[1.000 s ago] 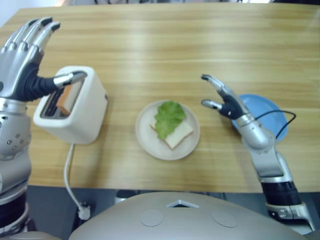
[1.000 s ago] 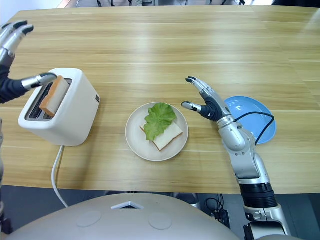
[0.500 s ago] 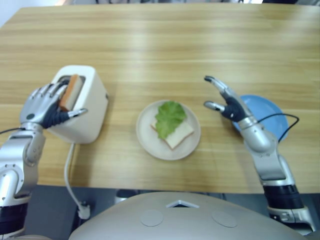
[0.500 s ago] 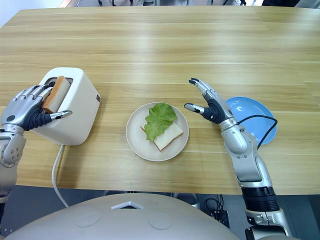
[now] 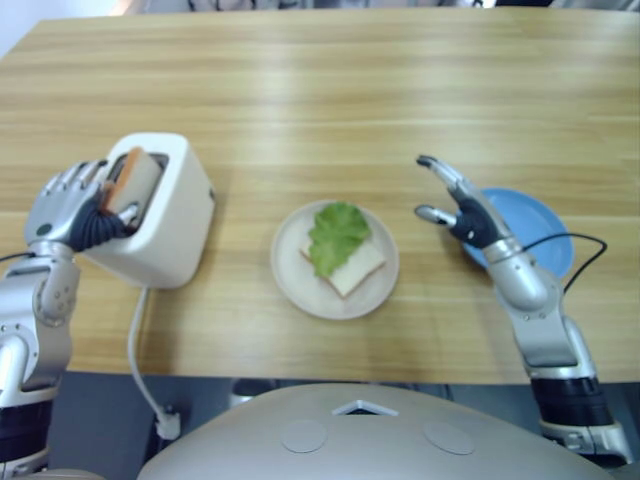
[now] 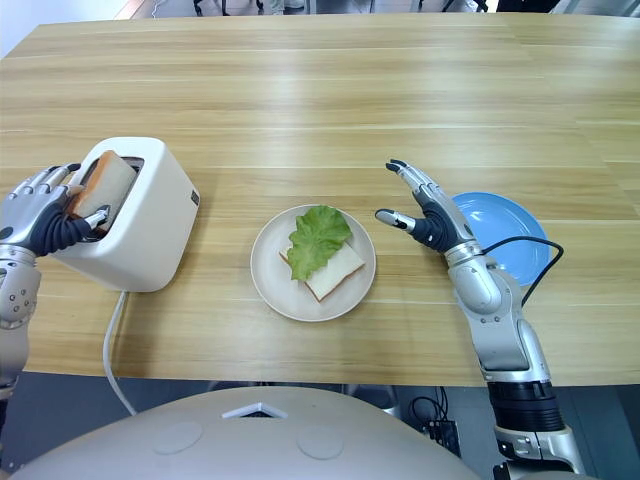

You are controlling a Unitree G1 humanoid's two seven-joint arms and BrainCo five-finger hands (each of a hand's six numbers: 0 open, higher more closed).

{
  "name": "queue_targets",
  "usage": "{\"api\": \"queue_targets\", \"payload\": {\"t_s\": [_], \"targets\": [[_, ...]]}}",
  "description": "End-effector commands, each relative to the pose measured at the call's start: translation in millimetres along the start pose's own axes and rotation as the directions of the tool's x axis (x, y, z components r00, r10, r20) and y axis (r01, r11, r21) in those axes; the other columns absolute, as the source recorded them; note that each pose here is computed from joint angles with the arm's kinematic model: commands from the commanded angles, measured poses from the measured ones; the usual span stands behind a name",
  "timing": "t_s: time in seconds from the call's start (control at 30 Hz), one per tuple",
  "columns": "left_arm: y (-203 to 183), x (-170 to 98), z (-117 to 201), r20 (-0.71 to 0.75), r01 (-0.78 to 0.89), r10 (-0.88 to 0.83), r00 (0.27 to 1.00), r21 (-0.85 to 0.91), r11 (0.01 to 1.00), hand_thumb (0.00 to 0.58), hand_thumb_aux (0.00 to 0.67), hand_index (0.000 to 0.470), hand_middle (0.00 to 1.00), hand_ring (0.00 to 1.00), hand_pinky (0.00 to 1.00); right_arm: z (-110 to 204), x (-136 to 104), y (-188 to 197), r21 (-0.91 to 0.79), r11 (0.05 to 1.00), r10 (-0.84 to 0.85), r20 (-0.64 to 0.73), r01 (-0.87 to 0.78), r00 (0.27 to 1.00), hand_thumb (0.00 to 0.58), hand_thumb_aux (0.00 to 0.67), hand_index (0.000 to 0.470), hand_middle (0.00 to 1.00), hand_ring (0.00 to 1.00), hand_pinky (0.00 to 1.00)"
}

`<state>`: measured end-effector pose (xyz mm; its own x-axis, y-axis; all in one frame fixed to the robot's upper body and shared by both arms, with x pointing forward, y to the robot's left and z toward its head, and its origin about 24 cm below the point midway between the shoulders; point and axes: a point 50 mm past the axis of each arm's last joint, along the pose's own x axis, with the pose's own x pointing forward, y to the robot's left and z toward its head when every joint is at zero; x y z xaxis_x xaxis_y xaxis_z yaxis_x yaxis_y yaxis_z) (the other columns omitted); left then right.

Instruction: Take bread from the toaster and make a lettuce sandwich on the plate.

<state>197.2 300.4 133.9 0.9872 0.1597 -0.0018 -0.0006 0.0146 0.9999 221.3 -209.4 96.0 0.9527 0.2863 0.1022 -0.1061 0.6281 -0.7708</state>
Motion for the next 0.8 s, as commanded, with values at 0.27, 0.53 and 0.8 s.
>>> {"api": "queue_targets", "payload": {"t_s": [0.27, 0.53, 0.8], "targets": [[22, -2, 7, 0.018, -0.126, 0.132, 0.991, -0.191, 0.973, 0.580, 0.670, 0.460, 1.00, 1.00, 1.00, -3, -3, -1, -0.016, 1.000, -0.001, -0.016, 0.001, 1.000, 0.000, 0.000, 0.000, 0.00, 0.00, 0.00], [124, -34, 35, 0.050, -0.488, 0.683, 0.729, -0.662, 0.569, 0.580, 0.670, 0.460, 1.00, 1.00, 1.00, -5, -4, 1, -0.009, 1.000, -0.003, -0.026, 0.003, 1.000, 0.000, 0.000, 0.000, 0.00, 0.00, 0.00], [144, -43, 77, 0.136, -0.307, 0.780, 0.611, -0.868, 0.391, 0.580, 0.670, 0.460, 1.00, 1.00, 1.00, -7, -3, 3, 0.000, 1.000, -0.007, -0.034, 0.007, 0.999, 0.000, 0.000, 0.000, 0.00, 0.00, 0.00]]}}
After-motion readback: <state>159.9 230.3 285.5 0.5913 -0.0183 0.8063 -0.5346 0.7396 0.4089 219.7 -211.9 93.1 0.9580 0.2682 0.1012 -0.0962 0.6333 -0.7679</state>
